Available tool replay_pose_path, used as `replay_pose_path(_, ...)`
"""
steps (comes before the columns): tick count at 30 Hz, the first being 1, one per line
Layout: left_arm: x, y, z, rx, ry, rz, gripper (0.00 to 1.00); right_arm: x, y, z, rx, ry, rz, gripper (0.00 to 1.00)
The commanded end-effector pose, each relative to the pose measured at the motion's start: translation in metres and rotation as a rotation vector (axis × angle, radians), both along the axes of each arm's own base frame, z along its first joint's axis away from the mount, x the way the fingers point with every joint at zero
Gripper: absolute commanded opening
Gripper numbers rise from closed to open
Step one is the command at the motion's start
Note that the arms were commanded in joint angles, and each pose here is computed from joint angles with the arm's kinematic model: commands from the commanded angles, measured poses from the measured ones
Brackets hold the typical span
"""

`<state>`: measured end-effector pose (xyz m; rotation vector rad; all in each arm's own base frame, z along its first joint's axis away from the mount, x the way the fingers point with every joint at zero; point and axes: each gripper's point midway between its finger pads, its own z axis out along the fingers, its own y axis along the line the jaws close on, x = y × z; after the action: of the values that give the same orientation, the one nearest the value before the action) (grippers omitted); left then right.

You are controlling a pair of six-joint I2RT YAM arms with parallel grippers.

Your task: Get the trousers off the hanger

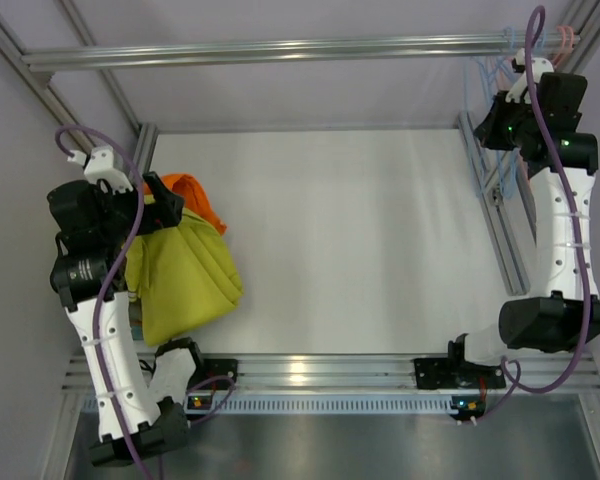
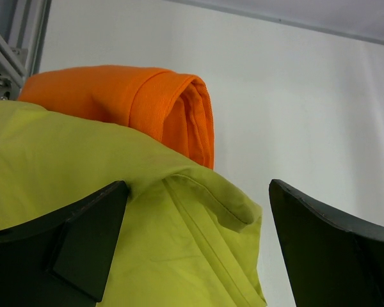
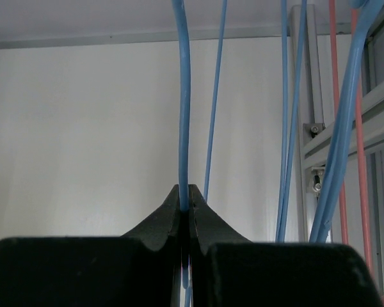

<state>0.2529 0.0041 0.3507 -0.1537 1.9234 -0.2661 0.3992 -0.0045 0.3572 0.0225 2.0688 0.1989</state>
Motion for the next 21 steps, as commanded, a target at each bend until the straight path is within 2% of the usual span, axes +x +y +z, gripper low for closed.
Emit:
replay_pose_path(1, -0.002, -0.008, 0.004, -0.005, 0.021, -0.057, 0.98, -0.006, -0.005, -0.006, -0.01, 0.007, 0.012, 0.0)
replay_pose_path(3, 0.0, -0.009, 0.0, -0.01, 0.041, -0.067, 0.98, -0.007, -0.004, -0.004, -0.011, -0.007, 0.018, 0.0)
replay_pose_path(4, 0.0, -0.01, 0.0, -0.01, 0.042, -0.076, 0.98, -0.009, -0.003, -0.004, -0.013, -0.008, 0.02, 0.05)
replay_pose_path(5, -0.001, -0.011, 0.001, -0.006, 0.037, -0.082, 0.98, -0.011, -0.002, -0.003, -0.009, -0.01, 0.027, 0.13)
replay_pose_path(6, -0.001, -0.012, 0.003, -0.001, 0.031, -0.09, 0.98, -0.014, -0.001, -0.005, -0.006, -0.003, 0.033, 0.34)
replay_pose_path(9, -0.002, -0.012, 0.008, 0.023, 0.016, -0.107, 0.98, -0.026, 0.004, 0.001, 0.001, -0.022, 0.045, 0.55)
replay_pose_path(15, 0.002, -0.009, 0.019, 0.049, 0.013, -0.109, 0.98, -0.05, 0.013, 0.015, 0.035, -0.051, 0.058, 0.74)
replay_pose_path(20, 0.009, 0.002, 0.039, 0.095, -0.022, -0.069, 0.98, -0.079, 0.019, 0.044, 0.028, -0.129, 0.063, 0.88)
replay_pose_path(21, 0.012, 0.004, 0.042, 0.099, -0.024, -0.063, 0.98, -0.084, 0.019, 0.047, 0.026, -0.138, 0.062, 0.95)
